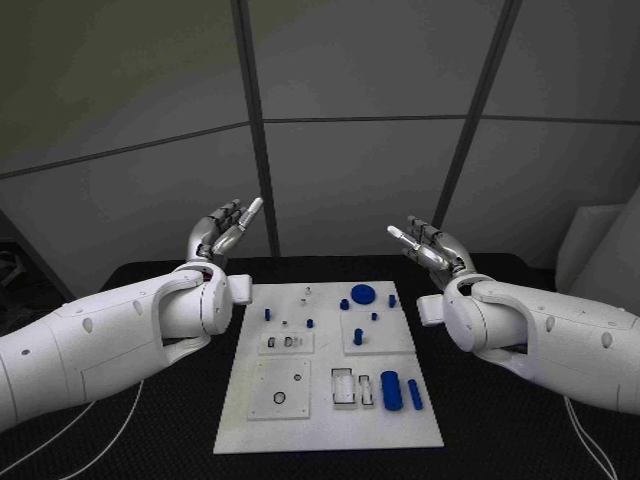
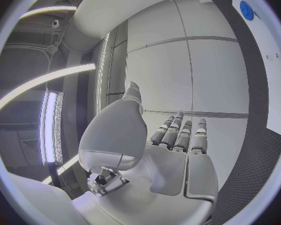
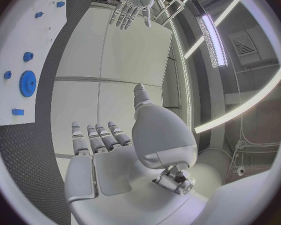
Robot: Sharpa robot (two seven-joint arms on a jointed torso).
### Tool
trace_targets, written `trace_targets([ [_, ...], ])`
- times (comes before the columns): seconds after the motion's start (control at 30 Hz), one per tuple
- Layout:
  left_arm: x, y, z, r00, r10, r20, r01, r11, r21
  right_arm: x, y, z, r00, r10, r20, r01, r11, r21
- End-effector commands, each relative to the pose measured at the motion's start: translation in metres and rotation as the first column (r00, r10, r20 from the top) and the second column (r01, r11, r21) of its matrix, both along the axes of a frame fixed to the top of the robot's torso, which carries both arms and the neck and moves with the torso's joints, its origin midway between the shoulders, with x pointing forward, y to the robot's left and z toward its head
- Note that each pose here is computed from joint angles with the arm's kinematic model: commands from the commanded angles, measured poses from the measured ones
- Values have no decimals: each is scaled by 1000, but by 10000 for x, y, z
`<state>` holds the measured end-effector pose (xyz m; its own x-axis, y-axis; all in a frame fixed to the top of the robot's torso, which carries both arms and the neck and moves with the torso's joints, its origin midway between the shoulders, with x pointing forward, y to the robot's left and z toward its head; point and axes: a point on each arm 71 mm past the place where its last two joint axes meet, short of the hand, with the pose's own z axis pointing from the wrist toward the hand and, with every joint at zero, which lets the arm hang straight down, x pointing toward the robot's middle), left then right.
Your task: Assemble the parts on the task board
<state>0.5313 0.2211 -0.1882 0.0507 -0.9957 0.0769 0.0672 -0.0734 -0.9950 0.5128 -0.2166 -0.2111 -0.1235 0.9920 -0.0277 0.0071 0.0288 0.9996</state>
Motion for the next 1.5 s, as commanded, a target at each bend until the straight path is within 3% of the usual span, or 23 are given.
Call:
trace_targets([
  [0.03, 24, -15, 41, 999, -34, 34, 37, 996, -77, 56, 76, 14, 982, 184, -39, -185, 983, -19],
  [0.27, 24, -15, 41, 999, -34, 34, 37, 996, -77, 117, 50, 40, 974, 219, -50, -221, 975, -35],
  [0.3, 43, 48, 33, 998, -49, 34, 52, 995, -89, 142, -132, 130, 982, 155, 108, -115, 943, -311],
  [0.47, 32, 103, 37, 998, -55, 36, 58, 994, -89, 154, -142, 150, 971, 180, 157, -97, 896, -433],
  [0.7, -27, 156, 76, 995, -89, 52, 93, 994, -62, 153, -91, 187, 946, 254, 200, -92, 804, -587],
  [0.9, -101, 154, 120, 989, -135, 58, 138, 989, -44, 167, -17, 236, 927, 326, 188, -107, 708, -698],
  [1.0, -167, 141, 145, 984, -167, 56, 169, 985, -41, 180, 38, 269, 916, 363, 171, -113, 642, -758],
  [1.03, -214, 132, 161, 981, -184, 55, 186, 982, -41, 187, 71, 286, 911, 381, 157, -118, 606, -787],
  [1.17, -340, 106, 205, 973, -224, 54, 226, 973, -48, 206, 159, 332, 899, 419, 128, -120, 517, -848],
  [1.5, -654, 29, 325, 951, -303, 59, 307, 948, -80, 257, 388, 458, 876, 475, 85, -86, 326, -941],
])
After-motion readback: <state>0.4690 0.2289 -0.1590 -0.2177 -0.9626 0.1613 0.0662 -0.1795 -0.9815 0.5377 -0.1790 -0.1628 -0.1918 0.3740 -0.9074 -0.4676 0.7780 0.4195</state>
